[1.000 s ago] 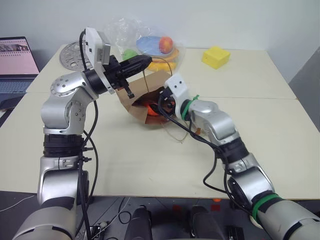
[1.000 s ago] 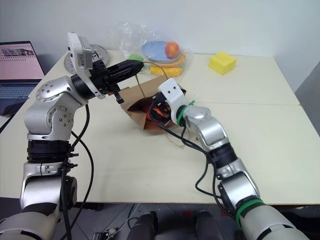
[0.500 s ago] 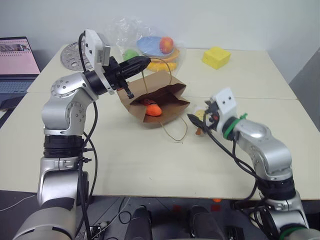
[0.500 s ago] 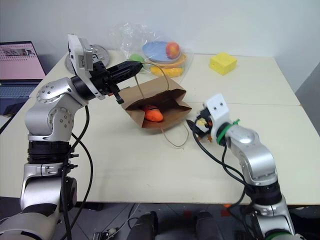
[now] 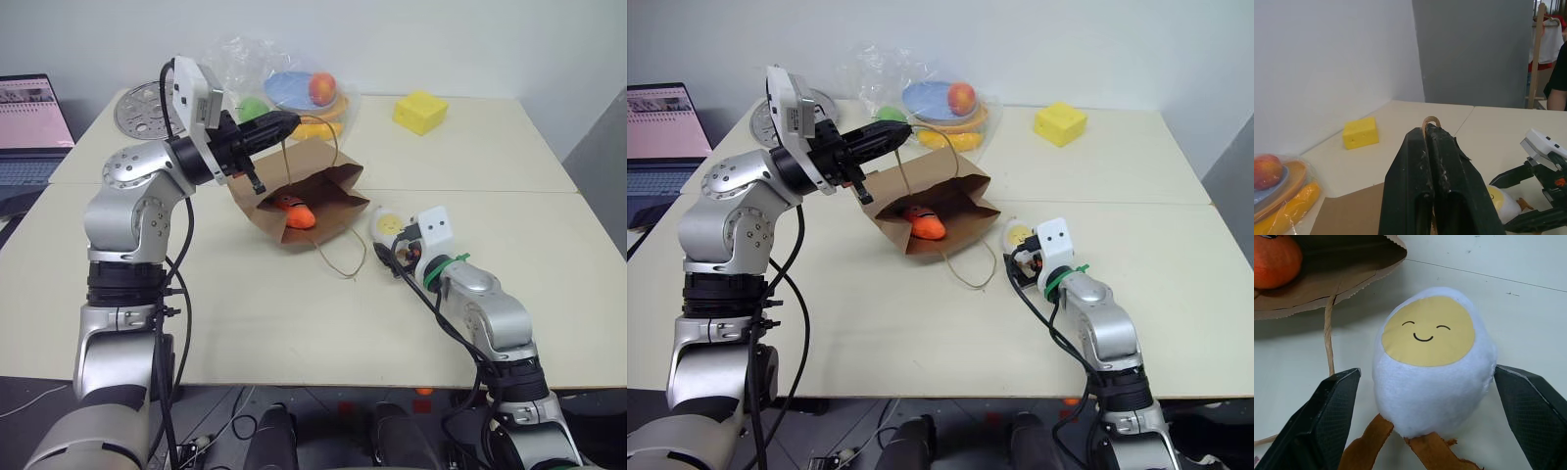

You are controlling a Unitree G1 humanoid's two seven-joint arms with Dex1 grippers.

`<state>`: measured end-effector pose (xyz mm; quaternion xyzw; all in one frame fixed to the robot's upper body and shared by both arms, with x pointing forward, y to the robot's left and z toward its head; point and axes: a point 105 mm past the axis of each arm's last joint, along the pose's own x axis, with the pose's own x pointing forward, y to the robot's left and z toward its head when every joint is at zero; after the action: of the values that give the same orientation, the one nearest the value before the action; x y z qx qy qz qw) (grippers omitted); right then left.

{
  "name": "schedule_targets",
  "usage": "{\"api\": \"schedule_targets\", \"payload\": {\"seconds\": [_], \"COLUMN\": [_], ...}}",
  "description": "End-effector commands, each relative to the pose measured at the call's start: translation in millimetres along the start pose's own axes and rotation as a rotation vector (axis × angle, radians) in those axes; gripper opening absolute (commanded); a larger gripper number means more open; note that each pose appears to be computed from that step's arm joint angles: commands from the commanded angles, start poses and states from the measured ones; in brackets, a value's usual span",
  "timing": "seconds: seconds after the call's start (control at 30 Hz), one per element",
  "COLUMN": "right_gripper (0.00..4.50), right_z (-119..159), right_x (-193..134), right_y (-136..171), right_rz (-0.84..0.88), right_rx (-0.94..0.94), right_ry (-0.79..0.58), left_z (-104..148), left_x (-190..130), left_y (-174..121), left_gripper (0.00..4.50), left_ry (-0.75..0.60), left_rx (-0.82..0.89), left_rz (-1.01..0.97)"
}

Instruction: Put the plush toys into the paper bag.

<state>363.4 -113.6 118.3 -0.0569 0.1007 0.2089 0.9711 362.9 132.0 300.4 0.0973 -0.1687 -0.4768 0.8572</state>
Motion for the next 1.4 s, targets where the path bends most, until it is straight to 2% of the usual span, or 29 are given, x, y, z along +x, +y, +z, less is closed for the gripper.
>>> {"api": "schedule_targets", "payload": {"seconds": [0.03,0.3,0.37,0.47,0.6,0.8,0.93,1.1,1.2,1.4], "right_gripper": [3.6,0.66,0.03,0.01,0.01,0.01,0.01,0.01,0.01,0.01], "right_z": [12.6,10.3,18.6,38.9,63.1,66.5,73.3,77.0,75.1,91.2], "right_x": [-0.3,-9.4,-12.9,-18.9,-30.1,-33.9,-4.8,14.6,31.0,58.8], "right_y": [-1.3,-11.2,-13.9,-10.8,11.4,30.7,51.2,69.8,71.8,70.4], "right_rz": [-0.002,0.013,0.017,0.068,0.243,0.372,0.365,0.383,0.351,0.284], "right_rx": [-0.031,-0.093,-0.092,-0.098,-0.14,-0.162,-0.155,-0.158,-0.161,-0.172], "right_ry": [-0.057,-0.055,-0.082,-0.146,-0.176,-0.142,-0.158,-0.172,-0.152,-0.17], "left_z": [19.1,18.4,18.2,18.4,17.0,16.6,14.7,13.1,14.0,13.7], "left_x": [0.2,-2.9,-3.1,-3.5,-4.3,-3.4,-2.4,-4.2,-3.5,-3.3], "left_y": [0.8,1.4,1.7,2.7,3.1,3.3,0.8,-1.1,-2.0,-5.6], "left_gripper": [0.0,0.0,0.0,0.0,0.0,0.0,0.0,0.0,0.0,0.0], "left_ry": [-0.029,-0.02,-0.019,-0.019,-0.014,-0.014,-0.014,-0.012,-0.015,-0.016], "left_rx": [0.059,0.06,0.06,0.059,0.059,0.063,0.066,0.062,0.065,0.059], "left_rz": [-0.002,0.009,0.011,0.014,0.012,0.01,0.003,0.004,0.001,-0.01]}}
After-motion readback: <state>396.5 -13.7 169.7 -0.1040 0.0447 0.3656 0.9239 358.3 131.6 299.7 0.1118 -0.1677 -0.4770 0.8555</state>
